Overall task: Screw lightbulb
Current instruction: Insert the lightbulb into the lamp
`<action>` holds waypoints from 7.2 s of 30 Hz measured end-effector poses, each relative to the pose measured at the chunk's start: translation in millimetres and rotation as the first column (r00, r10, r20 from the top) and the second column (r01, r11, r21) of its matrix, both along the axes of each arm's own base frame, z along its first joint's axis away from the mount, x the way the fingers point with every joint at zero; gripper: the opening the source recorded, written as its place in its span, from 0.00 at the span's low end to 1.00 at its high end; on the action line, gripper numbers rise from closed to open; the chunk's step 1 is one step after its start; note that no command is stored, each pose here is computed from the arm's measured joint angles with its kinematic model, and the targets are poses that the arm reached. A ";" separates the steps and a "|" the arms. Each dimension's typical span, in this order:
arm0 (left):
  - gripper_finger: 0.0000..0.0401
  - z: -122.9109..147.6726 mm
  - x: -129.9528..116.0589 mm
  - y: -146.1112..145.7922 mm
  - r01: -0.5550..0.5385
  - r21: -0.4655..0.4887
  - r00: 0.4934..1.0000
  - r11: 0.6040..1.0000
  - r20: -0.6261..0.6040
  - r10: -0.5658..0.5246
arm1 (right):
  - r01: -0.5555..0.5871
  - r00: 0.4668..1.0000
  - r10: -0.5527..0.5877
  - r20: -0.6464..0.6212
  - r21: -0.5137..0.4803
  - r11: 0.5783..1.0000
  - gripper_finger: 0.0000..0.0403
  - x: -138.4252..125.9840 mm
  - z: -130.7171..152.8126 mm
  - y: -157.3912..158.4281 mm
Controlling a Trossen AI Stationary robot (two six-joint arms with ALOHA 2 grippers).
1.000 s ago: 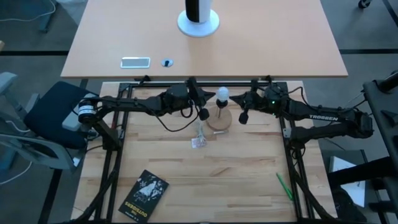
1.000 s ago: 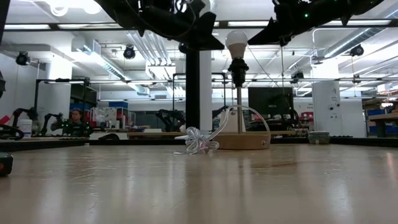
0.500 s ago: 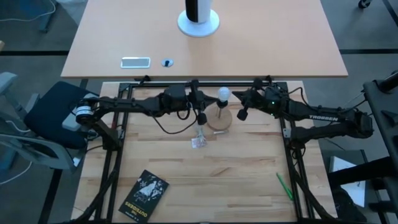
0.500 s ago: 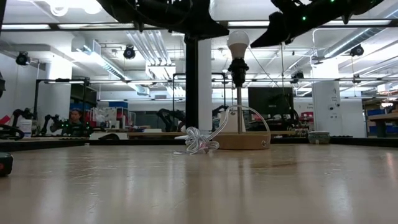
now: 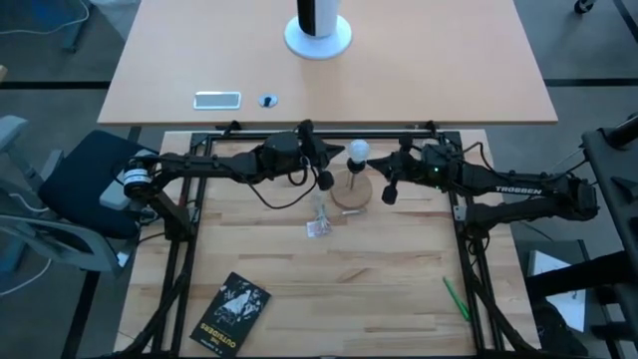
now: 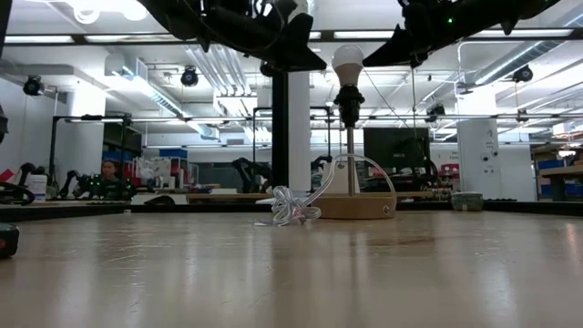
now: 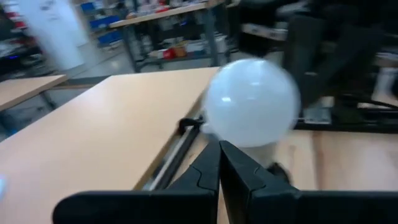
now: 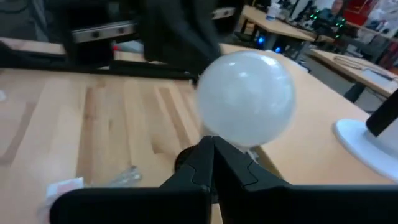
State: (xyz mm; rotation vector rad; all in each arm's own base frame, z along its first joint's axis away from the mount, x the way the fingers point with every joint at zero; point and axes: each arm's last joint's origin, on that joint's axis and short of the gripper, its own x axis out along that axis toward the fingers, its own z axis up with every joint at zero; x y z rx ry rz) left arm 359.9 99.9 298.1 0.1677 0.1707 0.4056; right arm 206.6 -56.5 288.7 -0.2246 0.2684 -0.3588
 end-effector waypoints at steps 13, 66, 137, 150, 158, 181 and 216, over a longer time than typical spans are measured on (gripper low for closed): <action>0.00 3.6 5.0 -12.1 0.218 -0.009 0.975 0.976 0.057 -0.217 | 0.109 0.994 -0.107 0.023 -0.089 0.990 0.00 -2.3 5.0 -10.5; 0.00 -1.5 -1.4 -8.9 0.128 -0.115 0.991 0.985 -0.010 -0.130 | 0.126 0.991 -0.131 -0.037 -0.112 0.986 0.00 -0.3 -1.5 -11.1; 0.00 -6.8 1.0 -1.7 0.155 -0.106 0.987 0.982 -0.017 -0.157 | 0.156 0.986 -0.163 -0.032 -0.162 0.974 0.00 -0.3 1.1 -8.8; 0.00 -5.7 2.6 5.2 0.099 -0.072 0.995 0.992 0.019 -0.098 | 0.005 1.000 -0.003 0.024 -0.089 0.996 0.00 3.2 3.2 -6.5; 0.00 -7.8 1.8 5.0 0.057 -0.090 0.998 0.994 -0.002 -0.057 | -0.002 1.000 0.002 0.011 -0.052 0.999 0.00 3.9 0.9 -1.0; 0.00 -4.1 3.8 -0.2 0.120 -0.067 0.993 0.991 0.029 -0.118 | 0.025 0.999 -0.027 -0.021 -0.086 0.996 0.00 4.4 -1.7 -5.3; 0.00 -3.9 4.2 -0.7 0.067 -0.082 0.997 0.994 0.042 -0.063 | -0.015 1.000 0.014 -0.018 -0.079 0.997 0.00 3.9 -0.6 -0.6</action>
